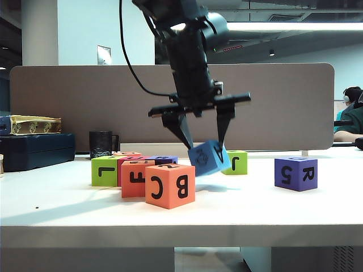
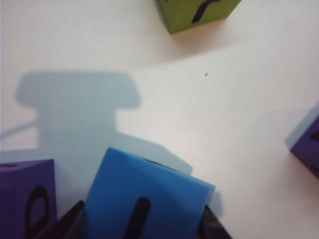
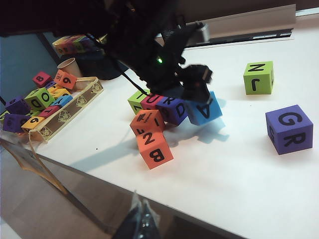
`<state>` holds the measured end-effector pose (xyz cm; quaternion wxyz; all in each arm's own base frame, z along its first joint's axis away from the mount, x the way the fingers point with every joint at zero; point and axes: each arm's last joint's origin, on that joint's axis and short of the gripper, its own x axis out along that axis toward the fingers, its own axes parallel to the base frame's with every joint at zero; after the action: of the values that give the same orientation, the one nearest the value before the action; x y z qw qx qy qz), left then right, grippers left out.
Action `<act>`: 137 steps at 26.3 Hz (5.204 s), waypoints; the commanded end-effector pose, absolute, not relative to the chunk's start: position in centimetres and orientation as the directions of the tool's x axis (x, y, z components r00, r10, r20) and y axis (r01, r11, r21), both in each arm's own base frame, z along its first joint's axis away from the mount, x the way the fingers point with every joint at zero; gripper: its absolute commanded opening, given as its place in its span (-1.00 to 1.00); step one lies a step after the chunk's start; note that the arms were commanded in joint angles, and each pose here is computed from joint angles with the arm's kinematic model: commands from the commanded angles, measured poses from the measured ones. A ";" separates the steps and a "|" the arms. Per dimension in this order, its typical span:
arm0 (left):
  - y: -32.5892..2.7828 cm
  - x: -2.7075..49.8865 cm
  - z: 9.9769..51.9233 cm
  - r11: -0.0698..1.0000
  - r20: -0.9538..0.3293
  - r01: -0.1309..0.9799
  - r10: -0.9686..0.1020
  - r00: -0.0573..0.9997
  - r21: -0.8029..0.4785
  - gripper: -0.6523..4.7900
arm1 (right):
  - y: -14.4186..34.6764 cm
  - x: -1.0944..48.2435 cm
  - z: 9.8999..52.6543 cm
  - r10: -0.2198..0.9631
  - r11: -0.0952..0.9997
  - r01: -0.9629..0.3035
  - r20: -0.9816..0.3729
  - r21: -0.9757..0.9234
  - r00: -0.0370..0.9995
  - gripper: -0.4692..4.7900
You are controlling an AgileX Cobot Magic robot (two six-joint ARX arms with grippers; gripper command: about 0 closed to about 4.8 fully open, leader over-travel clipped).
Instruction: Select the appropriate blocks from the scattered letter blocks on the table and arrange them in a row to spell out "TURING".
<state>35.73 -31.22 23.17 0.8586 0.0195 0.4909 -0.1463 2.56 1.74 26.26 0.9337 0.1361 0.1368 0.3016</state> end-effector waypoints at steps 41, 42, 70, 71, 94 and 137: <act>-34.0 33.4 22.1 0.855 -0.873 0.515 -0.302 0.384 -0.069 0.62 | 1.7 2.3 26.2 0.599 0.783 -0.526 -0.174 0.334 0.781 -0.82; -34.0 33.4 22.1 0.848 -0.874 0.526 -0.301 0.382 -0.062 0.62 | 1.7 2.3 26.2 0.599 0.783 -0.526 -0.174 0.334 0.781 -0.82; -34.5 33.7 20.2 0.794 -0.885 0.608 -0.284 0.369 -0.002 0.22 | 1.7 2.3 26.3 0.599 0.783 -0.528 -0.168 0.330 0.783 -0.83; -34.5 33.7 20.2 0.794 -0.885 0.607 -0.284 0.369 -0.002 0.22 | 1.7 2.3 26.3 0.599 0.783 -0.528 -0.168 0.330 0.783 -0.82; -33.7 34.3 20.9 0.958 -0.854 0.286 -0.154 0.497 -0.007 0.22 | 1.7 2.3 26.3 0.600 0.782 -0.529 -0.168 0.330 0.782 -0.82; -32.2 33.3 27.4 0.908 -0.768 0.418 -0.245 0.591 0.031 0.64 | 1.7 2.3 26.2 0.602 0.781 -0.528 -0.174 0.335 0.779 -0.82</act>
<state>33.23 -32.12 26.48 0.8790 0.0715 0.4432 -0.1604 2.51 1.74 26.03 0.9318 0.1401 0.1489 0.3000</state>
